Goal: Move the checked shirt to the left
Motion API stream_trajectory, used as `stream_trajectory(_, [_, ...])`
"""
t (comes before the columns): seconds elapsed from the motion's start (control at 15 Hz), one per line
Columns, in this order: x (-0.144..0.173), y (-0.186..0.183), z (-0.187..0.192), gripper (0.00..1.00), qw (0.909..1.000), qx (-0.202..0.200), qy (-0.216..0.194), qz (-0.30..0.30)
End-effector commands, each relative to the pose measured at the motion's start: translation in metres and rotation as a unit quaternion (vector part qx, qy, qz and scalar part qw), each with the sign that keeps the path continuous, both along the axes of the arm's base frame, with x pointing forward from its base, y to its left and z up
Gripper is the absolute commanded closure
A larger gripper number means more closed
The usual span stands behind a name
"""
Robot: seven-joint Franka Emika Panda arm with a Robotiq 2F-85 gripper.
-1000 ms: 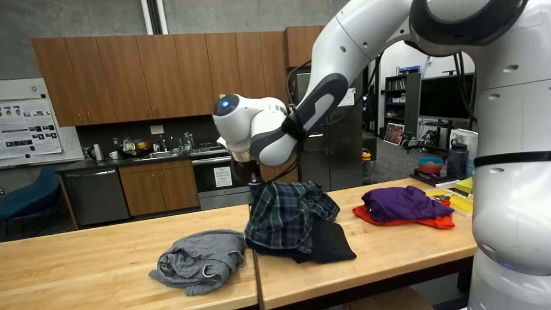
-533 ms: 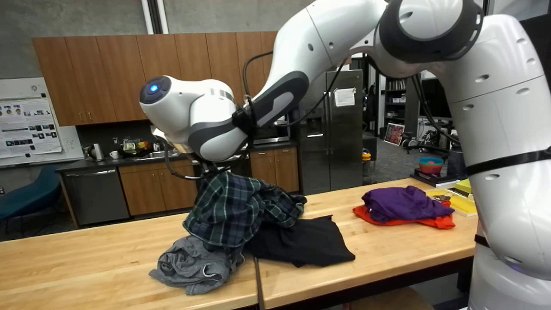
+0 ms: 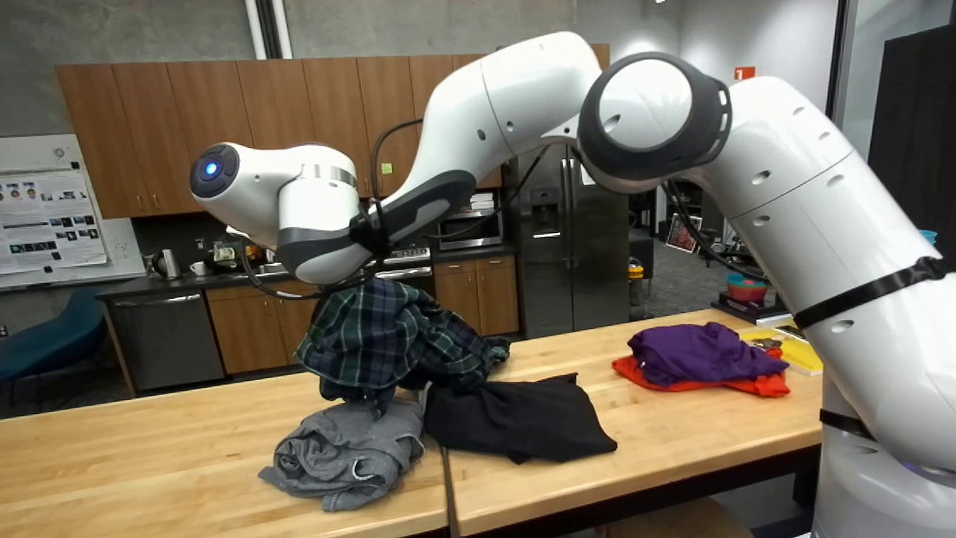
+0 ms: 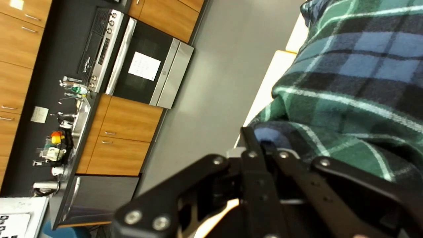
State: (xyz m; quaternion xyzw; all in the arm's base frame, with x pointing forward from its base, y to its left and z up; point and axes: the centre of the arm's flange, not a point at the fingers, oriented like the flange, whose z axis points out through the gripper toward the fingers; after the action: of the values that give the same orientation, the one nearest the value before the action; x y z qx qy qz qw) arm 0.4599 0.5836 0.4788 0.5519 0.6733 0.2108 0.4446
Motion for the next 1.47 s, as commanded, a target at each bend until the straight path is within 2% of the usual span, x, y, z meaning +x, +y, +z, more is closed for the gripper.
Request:
stream_trajectory(0.0, [0.025,0.052,-0.018,0.99,0.9994,-0.033,0.008,0.009])
stream_trajectory(0.33, [-0.014,0.073,-0.082,0.99,0.9934,-0.063,0.082,0.05])
stream_trajectory(0.4, [-0.025,0.074,-0.088,0.72,0.9913,-0.067,0.1,0.053])
stream_trajectory(0.53, [-0.041,0.069,-0.087,0.68,0.988,-0.07,0.122,0.063])
stream_trajectory(0.67, [-0.041,0.049,-0.071,0.55,0.988,-0.06,0.135,0.044])
stream_trajectory(0.87, [-0.017,-0.003,-0.037,0.35,0.9881,-0.035,0.148,-0.023])
stream_trajectory(1.07, [0.019,-0.057,-0.011,0.12,0.9828,0.008,0.166,-0.081])
stream_trajectory(1.2, [0.045,-0.1,0.003,0.01,0.9725,0.048,0.193,-0.121])
stream_trajectory(1.4, [0.081,-0.17,0.006,0.0,0.947,0.102,0.251,-0.172])
